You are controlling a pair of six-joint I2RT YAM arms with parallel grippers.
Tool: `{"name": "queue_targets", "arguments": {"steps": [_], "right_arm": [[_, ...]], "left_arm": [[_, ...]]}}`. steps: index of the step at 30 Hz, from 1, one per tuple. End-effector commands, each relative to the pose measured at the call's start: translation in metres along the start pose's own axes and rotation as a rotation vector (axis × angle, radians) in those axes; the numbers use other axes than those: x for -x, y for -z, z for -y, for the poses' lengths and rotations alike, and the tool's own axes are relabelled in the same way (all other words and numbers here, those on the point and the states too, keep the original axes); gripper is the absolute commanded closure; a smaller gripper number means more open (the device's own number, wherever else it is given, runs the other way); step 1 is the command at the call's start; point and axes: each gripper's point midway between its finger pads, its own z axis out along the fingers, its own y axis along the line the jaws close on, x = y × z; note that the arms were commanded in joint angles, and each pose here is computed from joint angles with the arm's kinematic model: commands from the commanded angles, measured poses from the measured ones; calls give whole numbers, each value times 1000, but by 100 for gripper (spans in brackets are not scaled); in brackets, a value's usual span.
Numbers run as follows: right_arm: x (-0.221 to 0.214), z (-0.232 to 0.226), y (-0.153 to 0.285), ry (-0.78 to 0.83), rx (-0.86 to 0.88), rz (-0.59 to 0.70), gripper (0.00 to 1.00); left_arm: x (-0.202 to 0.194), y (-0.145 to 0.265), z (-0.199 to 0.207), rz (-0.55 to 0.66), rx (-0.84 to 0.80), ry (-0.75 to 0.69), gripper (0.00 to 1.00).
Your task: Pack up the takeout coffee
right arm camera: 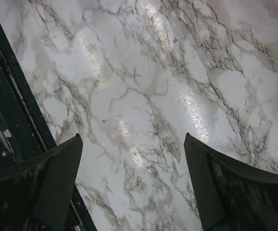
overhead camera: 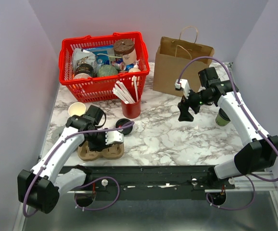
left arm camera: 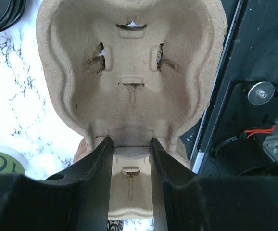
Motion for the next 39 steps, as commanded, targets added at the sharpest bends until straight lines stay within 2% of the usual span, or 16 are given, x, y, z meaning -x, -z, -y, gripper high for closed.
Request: {"name": "queue_targets", "arguments": {"steps": [1,4,6,8,10,11,13,14,15,16,18,21,27,33,37,39], "right_arm": [[10,-3,0,-3,25,31,5],[11,-3,0,-6,29,34,5],[11,-3,0,-3,29,34,5],[12,-3,0,-9,25,36,5],[11,-6,1,-8,32,38,5],[11,-7,1,-10,33,37,5],[8,-7,-1,-13,33,32,5],[8,-6,-1,-12,32,34,5],[7,-6,-2,-15,31,33,5],[8,-6,-1,-15,29,34,5],[8,-6,-1,-16,28,34,5],[7,-6,-2,-12,36,27,5],[10,-5,1,-17,24,37,5],[96,27,66,17,-170,258,7],[155,98,139,-7,-482,417,12],[155,134,145,-40,-559,409,15]], "left_arm": [[24,22,-1,90,20,68,100],[25,21,28,97,-196,87,100],[22,15,14,57,-146,176,100],[19,16,0,35,-80,128,100],[42,37,-4,124,-52,123,100],[63,46,7,227,-131,92,100],[66,43,18,210,-248,75,100],[43,33,-3,49,-144,105,100],[36,25,-16,-18,-47,160,100],[29,18,-16,-43,-40,67,100],[37,27,5,40,-125,-45,100],[38,27,3,33,-104,25,100],[45,38,-11,28,-45,38,100],[82,60,-26,136,1,78,100],[116,64,-41,229,-18,163,100],[127,65,-44,262,-28,187,100]]}}
